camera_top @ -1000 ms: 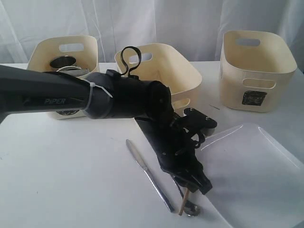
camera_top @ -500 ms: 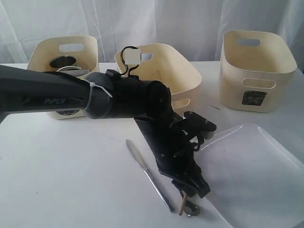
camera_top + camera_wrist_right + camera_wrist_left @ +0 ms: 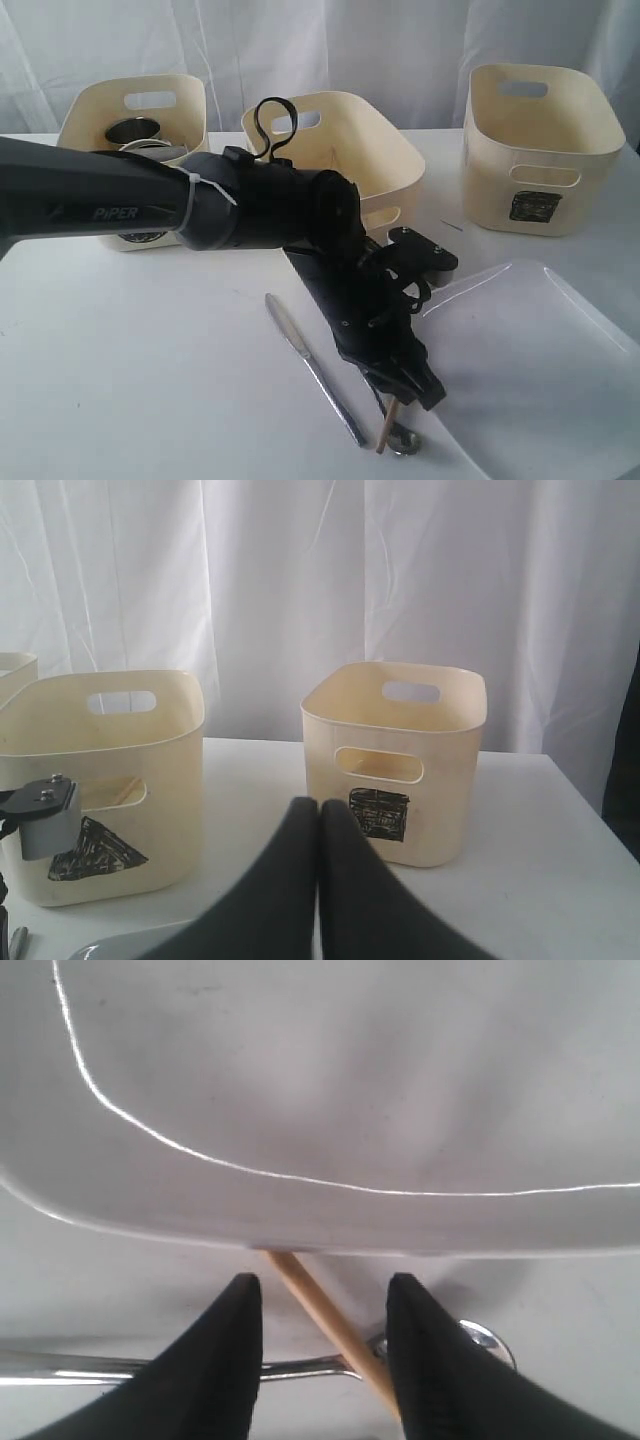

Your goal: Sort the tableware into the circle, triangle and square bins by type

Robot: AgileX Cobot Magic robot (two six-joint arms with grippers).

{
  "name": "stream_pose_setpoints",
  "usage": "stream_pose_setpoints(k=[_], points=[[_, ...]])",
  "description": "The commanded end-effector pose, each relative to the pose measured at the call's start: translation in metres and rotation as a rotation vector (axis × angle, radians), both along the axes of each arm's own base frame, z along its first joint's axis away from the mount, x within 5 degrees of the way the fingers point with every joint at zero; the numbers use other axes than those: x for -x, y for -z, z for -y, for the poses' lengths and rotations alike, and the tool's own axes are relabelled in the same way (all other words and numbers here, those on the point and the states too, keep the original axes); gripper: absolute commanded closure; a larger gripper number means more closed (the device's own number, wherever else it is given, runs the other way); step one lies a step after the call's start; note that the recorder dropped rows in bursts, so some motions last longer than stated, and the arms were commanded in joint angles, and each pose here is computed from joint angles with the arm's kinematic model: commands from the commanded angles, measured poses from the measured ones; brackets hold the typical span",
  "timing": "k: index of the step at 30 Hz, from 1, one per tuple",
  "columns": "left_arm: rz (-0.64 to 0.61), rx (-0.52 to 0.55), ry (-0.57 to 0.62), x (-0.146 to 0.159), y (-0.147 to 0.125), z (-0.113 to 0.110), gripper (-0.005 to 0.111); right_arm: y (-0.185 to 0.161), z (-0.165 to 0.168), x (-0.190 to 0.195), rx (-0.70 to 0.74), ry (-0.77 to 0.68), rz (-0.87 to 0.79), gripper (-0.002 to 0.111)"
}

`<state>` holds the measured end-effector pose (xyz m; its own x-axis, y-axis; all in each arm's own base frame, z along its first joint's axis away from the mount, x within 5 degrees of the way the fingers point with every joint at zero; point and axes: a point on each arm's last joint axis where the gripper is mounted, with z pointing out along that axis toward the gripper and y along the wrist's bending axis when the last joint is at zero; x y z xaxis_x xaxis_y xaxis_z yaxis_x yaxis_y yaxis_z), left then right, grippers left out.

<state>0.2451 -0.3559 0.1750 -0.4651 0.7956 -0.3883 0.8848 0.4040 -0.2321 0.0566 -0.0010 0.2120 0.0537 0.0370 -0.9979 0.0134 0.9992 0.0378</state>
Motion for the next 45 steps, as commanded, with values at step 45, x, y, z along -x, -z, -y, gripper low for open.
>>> stream_pose_setpoints(k=[45], points=[[0.041,0.039,-0.029,-0.0045,0.0048,0.0062,0.061,0.0015,-0.0002,0.0003,0.005,-0.004,0.004,0.108]])
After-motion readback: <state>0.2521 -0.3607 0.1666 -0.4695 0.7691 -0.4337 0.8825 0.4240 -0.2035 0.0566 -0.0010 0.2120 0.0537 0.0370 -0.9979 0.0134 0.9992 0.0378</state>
